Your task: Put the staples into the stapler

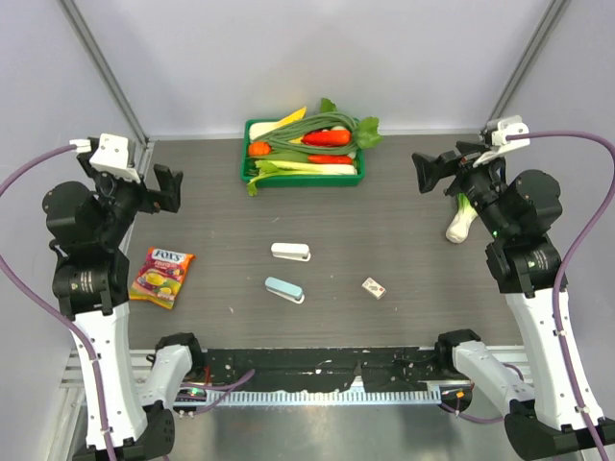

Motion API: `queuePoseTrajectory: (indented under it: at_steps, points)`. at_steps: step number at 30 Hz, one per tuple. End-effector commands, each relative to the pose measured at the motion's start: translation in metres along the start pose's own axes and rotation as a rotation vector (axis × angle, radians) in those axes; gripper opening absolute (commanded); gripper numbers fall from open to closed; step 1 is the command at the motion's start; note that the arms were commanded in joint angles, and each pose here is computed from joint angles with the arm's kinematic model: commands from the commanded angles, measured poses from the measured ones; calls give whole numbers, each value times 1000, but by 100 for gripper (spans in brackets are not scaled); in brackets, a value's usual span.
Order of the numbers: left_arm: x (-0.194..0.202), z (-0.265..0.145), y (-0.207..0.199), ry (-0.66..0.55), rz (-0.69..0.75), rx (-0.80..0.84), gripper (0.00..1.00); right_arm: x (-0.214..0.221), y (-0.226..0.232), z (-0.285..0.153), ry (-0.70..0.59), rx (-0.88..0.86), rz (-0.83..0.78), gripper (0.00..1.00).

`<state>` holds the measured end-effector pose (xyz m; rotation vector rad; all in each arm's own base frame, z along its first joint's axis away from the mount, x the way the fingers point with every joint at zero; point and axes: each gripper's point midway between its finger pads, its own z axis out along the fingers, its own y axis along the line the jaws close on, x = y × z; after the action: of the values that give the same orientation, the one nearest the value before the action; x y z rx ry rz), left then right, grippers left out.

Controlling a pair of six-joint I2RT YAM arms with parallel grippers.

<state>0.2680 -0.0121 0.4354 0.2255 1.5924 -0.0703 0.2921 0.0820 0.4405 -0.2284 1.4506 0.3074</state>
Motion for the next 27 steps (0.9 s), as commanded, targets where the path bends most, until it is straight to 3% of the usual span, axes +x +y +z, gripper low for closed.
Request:
queuePoseTrajectory:
  at_steps: [1, 5, 11, 17, 27]
  points:
    - [4, 3, -9, -3, 11, 63, 100, -21, 0, -2, -56, 3, -16, 99]
    - [18, -1, -28, 36, 61, 177, 100, -5, 16, -8, 17, -133, -190, 99]
    - [61, -6, -50, 138, 92, 324, 100, 63, 41, -27, 217, -349, -283, 100]
    - [117, 4, -74, 229, 58, 489, 100, 138, 43, -32, 369, -409, -247, 100]
    - [211, 31, -141, 475, 243, 675, 100, 215, 61, -29, 553, -512, -264, 99]
